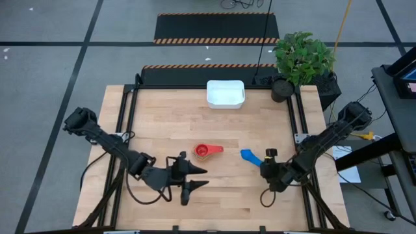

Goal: Nest measuring cups in basket
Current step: Stack the blue measuring cup into the red measuring cup

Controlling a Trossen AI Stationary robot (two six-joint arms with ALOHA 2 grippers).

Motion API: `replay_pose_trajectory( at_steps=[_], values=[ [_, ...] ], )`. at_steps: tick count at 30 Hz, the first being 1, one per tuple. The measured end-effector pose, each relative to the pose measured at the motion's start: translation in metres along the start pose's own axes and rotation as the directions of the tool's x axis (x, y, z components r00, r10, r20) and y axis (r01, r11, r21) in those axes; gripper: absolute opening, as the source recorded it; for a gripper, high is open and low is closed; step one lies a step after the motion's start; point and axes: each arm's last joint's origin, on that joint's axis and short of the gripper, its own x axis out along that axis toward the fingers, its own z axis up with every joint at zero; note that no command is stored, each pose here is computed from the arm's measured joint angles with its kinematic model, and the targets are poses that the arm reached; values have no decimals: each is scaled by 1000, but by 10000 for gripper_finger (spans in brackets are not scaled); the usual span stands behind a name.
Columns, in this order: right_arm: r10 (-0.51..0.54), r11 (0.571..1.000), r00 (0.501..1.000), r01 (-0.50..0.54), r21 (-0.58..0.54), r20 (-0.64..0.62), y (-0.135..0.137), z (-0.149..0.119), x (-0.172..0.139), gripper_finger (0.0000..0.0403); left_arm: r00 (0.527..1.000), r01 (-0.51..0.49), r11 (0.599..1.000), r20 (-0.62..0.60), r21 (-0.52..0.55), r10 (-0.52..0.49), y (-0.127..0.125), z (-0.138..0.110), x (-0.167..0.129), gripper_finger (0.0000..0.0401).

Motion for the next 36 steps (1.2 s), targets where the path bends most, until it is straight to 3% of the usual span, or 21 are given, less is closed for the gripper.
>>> replay_pose_trajectory(
  at_steps=[4,8,16,26,36],
  values=[
    [-59,998,997,58,-30,-45,-6,-14,7,210,1000,13,1000,10,-8,-13,-3,0,-1,191],
    [-59,995,994,51,-82,-94,-9,-27,14,210,1000,0,1000,13,4,0,-3,0,-2,191],
    [-78,960,997,69,-272,-23,-10,-34,22,199,1000,-7,999,13,32,6,-2,0,-1,191],
    [-132,903,991,118,-413,-6,-7,-35,32,122,1000,-7,999,13,48,6,-2,0,-1,191],
    [-125,899,992,106,-426,-16,-7,-36,33,41,1000,-7,999,13,46,6,-2,0,-1,191]
  ],
)
